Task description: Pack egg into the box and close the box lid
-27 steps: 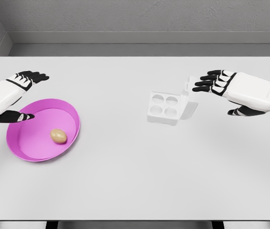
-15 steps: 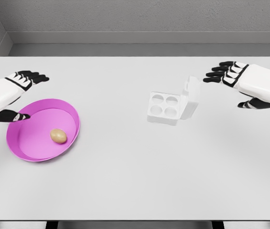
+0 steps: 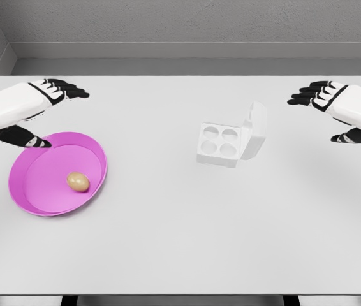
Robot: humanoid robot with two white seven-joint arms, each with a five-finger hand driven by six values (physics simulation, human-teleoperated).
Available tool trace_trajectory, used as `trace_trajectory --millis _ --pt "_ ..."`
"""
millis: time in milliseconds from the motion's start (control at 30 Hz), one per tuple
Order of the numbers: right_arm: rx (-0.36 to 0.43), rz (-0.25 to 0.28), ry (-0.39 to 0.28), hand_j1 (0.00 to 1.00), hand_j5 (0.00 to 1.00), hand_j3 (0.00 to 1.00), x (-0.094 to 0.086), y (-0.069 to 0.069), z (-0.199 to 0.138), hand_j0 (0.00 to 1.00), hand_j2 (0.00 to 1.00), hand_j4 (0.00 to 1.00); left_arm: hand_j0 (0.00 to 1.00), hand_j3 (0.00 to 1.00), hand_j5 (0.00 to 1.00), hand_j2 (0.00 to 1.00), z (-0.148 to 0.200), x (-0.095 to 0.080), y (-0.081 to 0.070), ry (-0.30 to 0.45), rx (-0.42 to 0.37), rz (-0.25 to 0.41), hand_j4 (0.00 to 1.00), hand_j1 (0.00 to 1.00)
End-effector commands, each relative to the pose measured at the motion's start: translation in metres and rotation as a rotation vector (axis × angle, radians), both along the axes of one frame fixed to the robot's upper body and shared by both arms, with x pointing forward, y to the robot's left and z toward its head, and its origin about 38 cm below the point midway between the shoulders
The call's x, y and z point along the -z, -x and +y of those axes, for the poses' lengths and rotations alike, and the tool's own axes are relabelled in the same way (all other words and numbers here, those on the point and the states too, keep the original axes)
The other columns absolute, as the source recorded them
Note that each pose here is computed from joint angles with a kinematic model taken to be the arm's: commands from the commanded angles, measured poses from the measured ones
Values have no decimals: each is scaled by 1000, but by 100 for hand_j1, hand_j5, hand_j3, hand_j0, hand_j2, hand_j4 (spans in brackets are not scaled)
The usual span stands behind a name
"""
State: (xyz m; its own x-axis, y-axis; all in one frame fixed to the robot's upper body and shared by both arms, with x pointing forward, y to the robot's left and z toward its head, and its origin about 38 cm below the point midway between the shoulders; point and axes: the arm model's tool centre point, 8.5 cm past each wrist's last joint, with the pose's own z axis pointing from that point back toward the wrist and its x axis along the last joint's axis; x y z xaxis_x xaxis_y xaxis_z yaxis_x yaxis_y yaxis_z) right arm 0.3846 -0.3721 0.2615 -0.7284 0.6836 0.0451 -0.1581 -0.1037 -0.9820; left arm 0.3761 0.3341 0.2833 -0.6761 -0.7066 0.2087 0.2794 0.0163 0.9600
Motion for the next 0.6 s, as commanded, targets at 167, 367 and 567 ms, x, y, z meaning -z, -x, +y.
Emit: trace_trajectory --millis 167,367,567 --pt "51 41 3 100 100 100 29 -10 -6 100 100 100 97 97 97 97 4 16 -6 43 -115 236 97 97" --pt "84 61 -22 100 100 100 43 -17 -9 100 100 100 82 82 82 82 2 52 -2 2 -167 335 82 82" --pt "108 79 -7 100 100 100 53 -18 -15 100 100 100 82 82 82 82 2 77 3 -204 -174 294 82 82"
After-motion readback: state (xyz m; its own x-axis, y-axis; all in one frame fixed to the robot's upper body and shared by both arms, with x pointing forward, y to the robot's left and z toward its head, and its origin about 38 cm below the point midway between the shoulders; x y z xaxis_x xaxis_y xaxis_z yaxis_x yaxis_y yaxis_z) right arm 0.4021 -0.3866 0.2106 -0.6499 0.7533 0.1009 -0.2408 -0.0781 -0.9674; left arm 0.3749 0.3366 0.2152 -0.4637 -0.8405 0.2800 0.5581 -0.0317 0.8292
